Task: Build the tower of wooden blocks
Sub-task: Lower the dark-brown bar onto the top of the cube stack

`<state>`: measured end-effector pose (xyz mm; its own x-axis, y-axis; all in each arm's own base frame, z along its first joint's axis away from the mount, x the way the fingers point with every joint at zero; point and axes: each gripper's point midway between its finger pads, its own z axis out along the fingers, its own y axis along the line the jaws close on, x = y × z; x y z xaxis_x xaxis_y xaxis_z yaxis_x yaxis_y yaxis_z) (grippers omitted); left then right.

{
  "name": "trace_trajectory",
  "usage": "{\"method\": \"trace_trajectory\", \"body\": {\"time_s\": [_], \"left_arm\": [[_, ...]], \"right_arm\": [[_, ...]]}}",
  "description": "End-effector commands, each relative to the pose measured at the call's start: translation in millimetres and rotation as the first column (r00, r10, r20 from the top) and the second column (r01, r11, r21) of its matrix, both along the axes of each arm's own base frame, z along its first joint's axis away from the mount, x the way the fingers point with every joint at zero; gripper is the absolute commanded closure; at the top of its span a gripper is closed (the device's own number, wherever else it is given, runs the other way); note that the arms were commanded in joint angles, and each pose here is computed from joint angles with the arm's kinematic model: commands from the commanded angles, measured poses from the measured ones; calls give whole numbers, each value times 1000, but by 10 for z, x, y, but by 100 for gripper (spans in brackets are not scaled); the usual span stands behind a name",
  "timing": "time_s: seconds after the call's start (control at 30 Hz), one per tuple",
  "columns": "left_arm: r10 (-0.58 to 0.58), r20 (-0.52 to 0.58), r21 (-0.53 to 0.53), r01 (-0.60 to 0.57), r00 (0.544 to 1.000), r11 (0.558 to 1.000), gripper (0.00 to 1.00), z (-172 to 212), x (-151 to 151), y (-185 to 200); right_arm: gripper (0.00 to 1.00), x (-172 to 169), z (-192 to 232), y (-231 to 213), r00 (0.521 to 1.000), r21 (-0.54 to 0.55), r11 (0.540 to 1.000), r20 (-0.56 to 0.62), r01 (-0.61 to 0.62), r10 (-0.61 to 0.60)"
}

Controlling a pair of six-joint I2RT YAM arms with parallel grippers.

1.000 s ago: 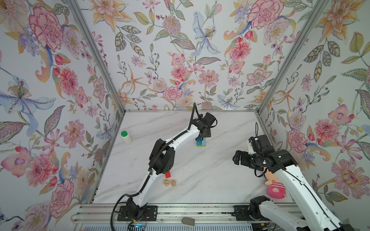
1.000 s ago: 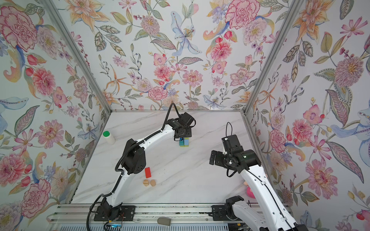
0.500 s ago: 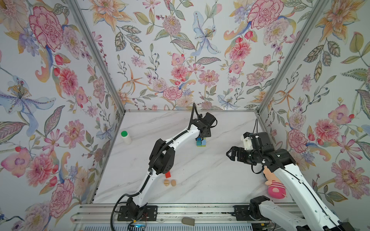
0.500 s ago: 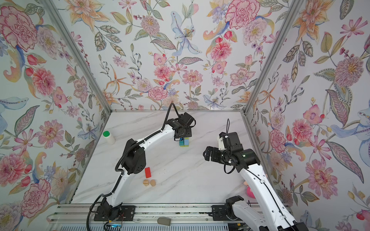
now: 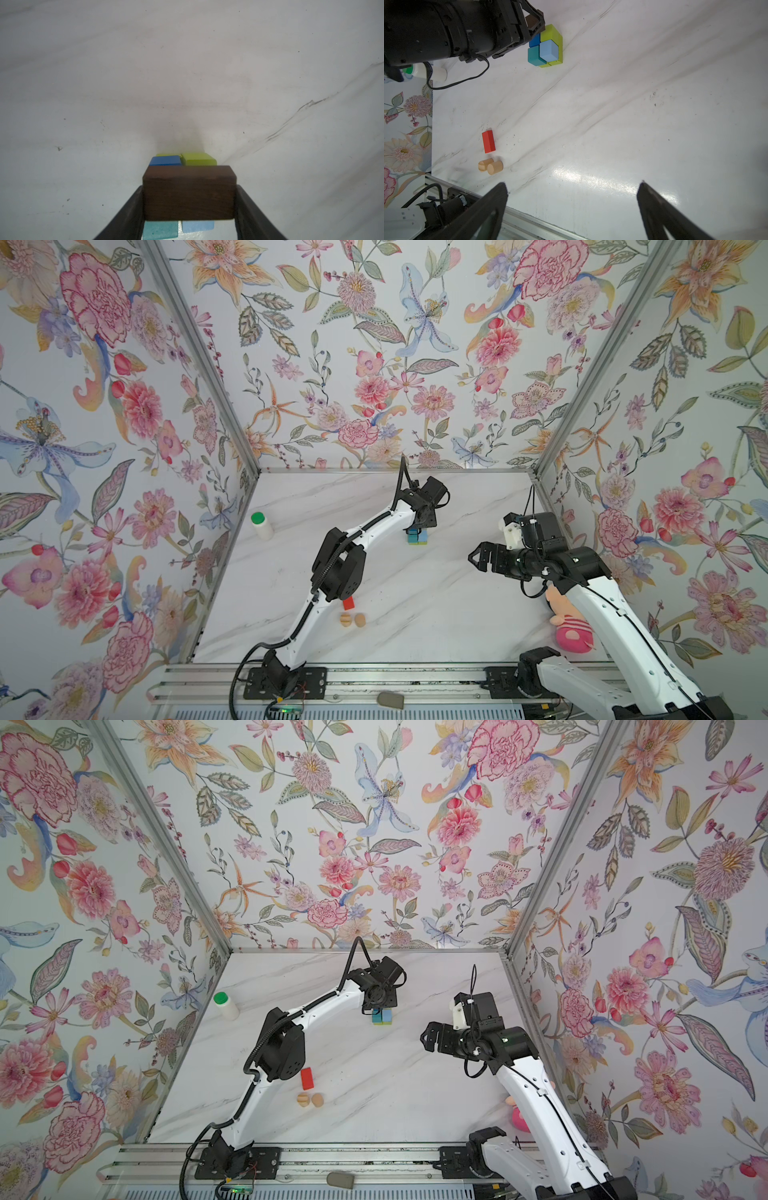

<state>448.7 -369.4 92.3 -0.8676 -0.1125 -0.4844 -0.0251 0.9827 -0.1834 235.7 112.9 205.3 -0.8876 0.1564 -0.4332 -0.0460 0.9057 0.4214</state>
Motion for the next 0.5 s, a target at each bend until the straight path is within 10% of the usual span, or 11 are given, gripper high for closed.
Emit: {"method": "trace_trajectory", "body": {"time_s": [0.0,0.47], "left_arm": [[20,-25,41,-19,999,999,50,-142,1,119],[3,-41,50,-1,999,999,50,-208,-13,133]], "right_arm": [[1,11,-14,-1,1000,-4,1000,8,-17,17],[1,23,-47,-38,1000,-14,1000,2,-11,11]]}}
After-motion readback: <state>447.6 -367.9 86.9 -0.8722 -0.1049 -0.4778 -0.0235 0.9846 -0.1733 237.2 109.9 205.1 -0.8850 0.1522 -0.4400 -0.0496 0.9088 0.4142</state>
